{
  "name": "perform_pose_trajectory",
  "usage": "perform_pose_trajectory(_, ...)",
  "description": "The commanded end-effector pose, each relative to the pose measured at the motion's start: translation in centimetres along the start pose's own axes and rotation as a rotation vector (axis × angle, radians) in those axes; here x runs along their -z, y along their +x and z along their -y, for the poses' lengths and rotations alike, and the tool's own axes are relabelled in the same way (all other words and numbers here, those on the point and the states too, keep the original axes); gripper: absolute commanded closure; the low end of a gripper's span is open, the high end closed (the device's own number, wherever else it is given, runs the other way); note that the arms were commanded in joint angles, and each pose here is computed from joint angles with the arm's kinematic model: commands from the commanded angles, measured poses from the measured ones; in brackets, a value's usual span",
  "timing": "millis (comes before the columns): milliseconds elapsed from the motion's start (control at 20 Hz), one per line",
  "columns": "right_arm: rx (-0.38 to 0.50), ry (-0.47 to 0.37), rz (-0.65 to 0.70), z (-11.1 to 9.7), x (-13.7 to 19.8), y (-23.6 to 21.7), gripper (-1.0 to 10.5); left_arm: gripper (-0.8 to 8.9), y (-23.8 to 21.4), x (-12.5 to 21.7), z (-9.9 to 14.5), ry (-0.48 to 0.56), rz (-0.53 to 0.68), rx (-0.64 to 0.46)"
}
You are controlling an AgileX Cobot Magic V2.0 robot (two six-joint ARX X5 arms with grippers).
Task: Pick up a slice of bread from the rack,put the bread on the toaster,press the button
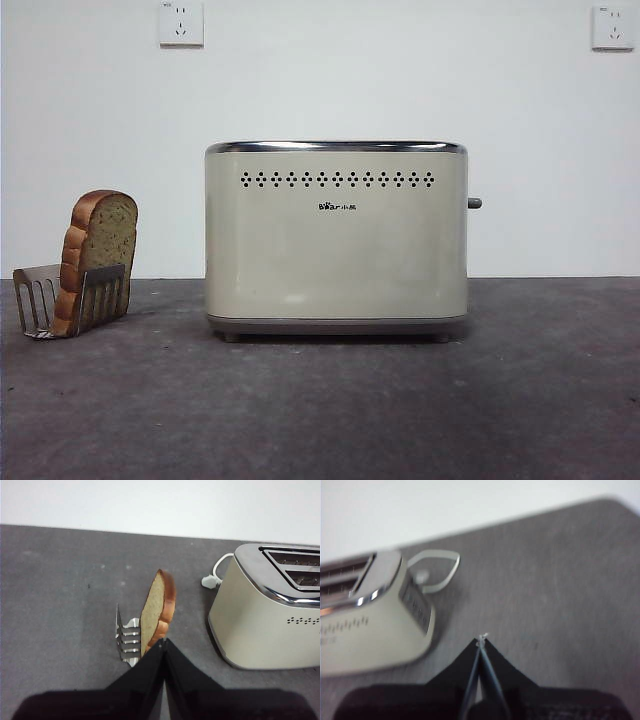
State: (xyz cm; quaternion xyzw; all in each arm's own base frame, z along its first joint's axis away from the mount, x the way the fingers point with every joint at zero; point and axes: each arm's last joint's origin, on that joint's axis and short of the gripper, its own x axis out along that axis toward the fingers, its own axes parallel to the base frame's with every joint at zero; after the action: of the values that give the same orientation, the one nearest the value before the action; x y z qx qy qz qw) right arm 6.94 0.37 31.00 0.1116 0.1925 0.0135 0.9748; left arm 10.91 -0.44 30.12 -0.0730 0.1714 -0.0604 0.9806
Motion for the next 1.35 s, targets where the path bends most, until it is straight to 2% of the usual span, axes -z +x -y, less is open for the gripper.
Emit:
perform_pose_trajectory(50,-0.018,0.014,-0.08,-0.3,-0.6,0.1,9.5,8.18,-0.3,-0.6,0.2,-0.009,-0.03,-0.001)
perform_pose_trajectory(350,-0.081,0.046,-0.179,-0.9,-2.3,0.9,9.5,8.18,-0.9,-2.4,0.6,-0.02,-0.095,0.038)
perform_pose_trajectory(700,-0.235,0.064,-0.305,-1.8,-4.3,2.4,9.5,8.18,-0.7,-6.5,1.1,0.009,-0.202,0.03)
perform_pose_trajectory(800,-0.239,0.05,-0.361,-1.9,-4.8,3.0,9.5,8.18,-0.1,-8.2,1.2,0.024,-0.26,0.027)
perform_pose_trajectory(1000,-0.239,-0.041,-0.45,-2.1,-5.8,4.6,9.5,8.18,2.3,-10.8,1.2,0.03,-0.33,0.024)
perform_pose_trajectory(1150,-0.23,-0.037,-0.505,-2.2,-6.4,6.1,9.5,8.18,5.2,-11.9,0.9,0.016,-0.418,0.018)
perform_pose_trajectory(1350,-0.221,-0.028,-0.55,-2.1,-6.4,7.7,9.5,8.17,9.9,-12.7,0.5,-0.016,-0.619,0.052)
